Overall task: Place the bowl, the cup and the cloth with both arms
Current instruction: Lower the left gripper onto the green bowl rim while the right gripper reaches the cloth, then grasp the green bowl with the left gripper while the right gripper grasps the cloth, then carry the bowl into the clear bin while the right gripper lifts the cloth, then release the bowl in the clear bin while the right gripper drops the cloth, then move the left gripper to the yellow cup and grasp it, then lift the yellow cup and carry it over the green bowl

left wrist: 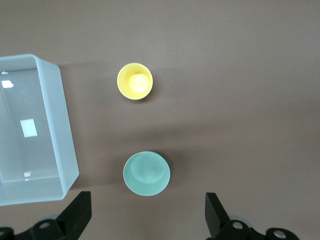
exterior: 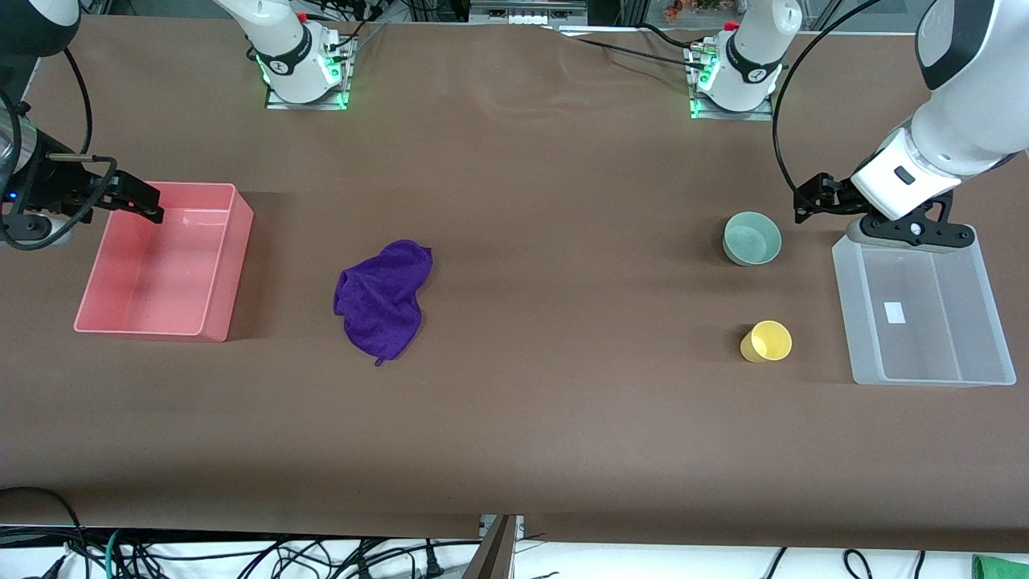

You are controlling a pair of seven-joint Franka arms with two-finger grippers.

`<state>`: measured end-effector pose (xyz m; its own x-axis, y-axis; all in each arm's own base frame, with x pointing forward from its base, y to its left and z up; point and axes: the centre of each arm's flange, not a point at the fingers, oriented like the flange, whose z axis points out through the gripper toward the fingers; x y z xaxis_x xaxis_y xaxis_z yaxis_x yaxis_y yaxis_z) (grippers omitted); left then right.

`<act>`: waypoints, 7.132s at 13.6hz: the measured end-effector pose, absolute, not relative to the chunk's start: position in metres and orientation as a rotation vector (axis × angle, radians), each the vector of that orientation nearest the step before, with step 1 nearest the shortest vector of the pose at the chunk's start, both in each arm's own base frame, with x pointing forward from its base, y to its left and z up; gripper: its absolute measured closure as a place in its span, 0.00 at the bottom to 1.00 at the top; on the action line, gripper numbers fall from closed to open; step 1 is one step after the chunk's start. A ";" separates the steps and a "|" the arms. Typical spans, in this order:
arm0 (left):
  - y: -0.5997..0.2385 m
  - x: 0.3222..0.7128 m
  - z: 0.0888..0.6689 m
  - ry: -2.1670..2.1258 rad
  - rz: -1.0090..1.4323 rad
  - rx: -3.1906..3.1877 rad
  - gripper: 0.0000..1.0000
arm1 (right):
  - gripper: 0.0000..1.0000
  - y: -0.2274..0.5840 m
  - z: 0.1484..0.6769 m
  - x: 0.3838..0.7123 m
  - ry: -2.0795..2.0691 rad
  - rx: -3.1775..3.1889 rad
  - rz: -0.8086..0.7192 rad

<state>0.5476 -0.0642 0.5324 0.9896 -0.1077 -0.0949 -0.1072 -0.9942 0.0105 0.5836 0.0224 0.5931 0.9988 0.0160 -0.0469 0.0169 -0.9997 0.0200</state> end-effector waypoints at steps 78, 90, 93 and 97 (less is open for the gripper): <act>0.064 0.662 0.204 0.070 -0.341 2.745 0.67 | 0.00 0.009 0.621 0.597 0.356 3.121 -0.014; 0.057 0.665 0.198 0.092 -0.342 2.744 0.48 | 0.00 0.021 0.606 0.596 0.122 3.119 -0.115; 0.045 0.664 0.189 0.071 -0.366 2.738 0.81 | 0.00 0.021 0.606 0.596 0.122 3.119 -0.115; 0.044 0.669 0.212 0.050 -0.364 2.742 0.96 | 0.00 0.022 0.606 0.596 0.125 3.119 -0.114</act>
<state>0.6691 0.0441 0.2120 0.9660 -0.0136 -0.2582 0.0827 -0.9299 0.3584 0.5959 0.0219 0.6058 0.9942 0.0790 -0.0733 0.0803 -0.9967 0.0151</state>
